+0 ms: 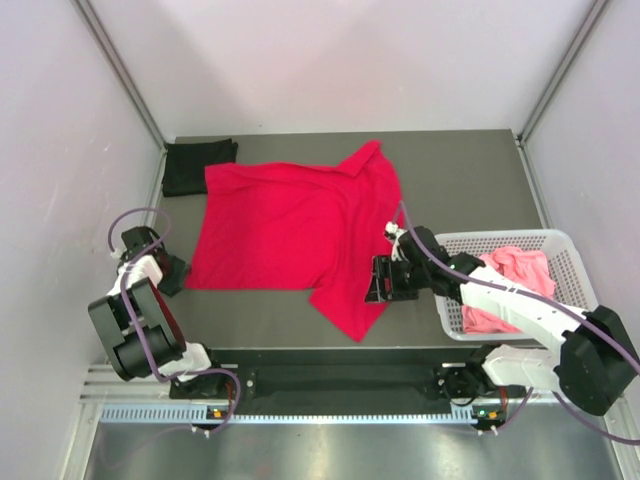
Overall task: Fold and stack the t-shirts
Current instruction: Flatten the tshirt out
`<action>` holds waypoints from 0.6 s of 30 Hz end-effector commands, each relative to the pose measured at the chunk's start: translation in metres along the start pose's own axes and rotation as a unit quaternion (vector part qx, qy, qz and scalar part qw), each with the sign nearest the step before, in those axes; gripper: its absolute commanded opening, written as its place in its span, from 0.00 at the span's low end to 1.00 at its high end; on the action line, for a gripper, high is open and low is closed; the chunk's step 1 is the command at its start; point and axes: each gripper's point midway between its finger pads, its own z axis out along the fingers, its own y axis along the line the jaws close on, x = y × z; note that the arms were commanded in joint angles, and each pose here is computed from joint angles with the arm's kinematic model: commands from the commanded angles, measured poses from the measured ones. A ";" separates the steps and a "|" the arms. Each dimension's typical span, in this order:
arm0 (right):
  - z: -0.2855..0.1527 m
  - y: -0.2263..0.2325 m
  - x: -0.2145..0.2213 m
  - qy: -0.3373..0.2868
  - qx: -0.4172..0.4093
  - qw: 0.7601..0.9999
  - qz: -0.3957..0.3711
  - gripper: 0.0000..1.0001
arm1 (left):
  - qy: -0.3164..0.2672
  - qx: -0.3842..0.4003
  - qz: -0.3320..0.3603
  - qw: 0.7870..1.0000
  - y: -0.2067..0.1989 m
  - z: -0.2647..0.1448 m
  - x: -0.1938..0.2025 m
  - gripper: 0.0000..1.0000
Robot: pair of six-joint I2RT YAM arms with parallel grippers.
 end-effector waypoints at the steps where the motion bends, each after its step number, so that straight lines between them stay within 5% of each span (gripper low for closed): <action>1: 0.006 0.008 0.004 0.000 -0.003 1.000 -0.013 0.61 | 0.036 -0.007 -0.012 0.999 0.008 0.009 0.019 0.49; 9: 0.020 0.013 0.034 0.024 0.013 1.000 -0.012 0.61 | 0.037 -0.011 -0.015 0.999 0.011 0.012 0.022 0.34; 16: 0.036 0.004 0.054 0.032 0.019 0.999 0.031 0.60 | 0.025 -0.007 0.001 1.000 0.008 0.006 0.014 0.00; 18: 0.044 0.005 0.060 0.039 0.019 0.998 0.045 0.57 | 0.023 -0.005 0.004 1.000 0.008 0.004 0.012 0.00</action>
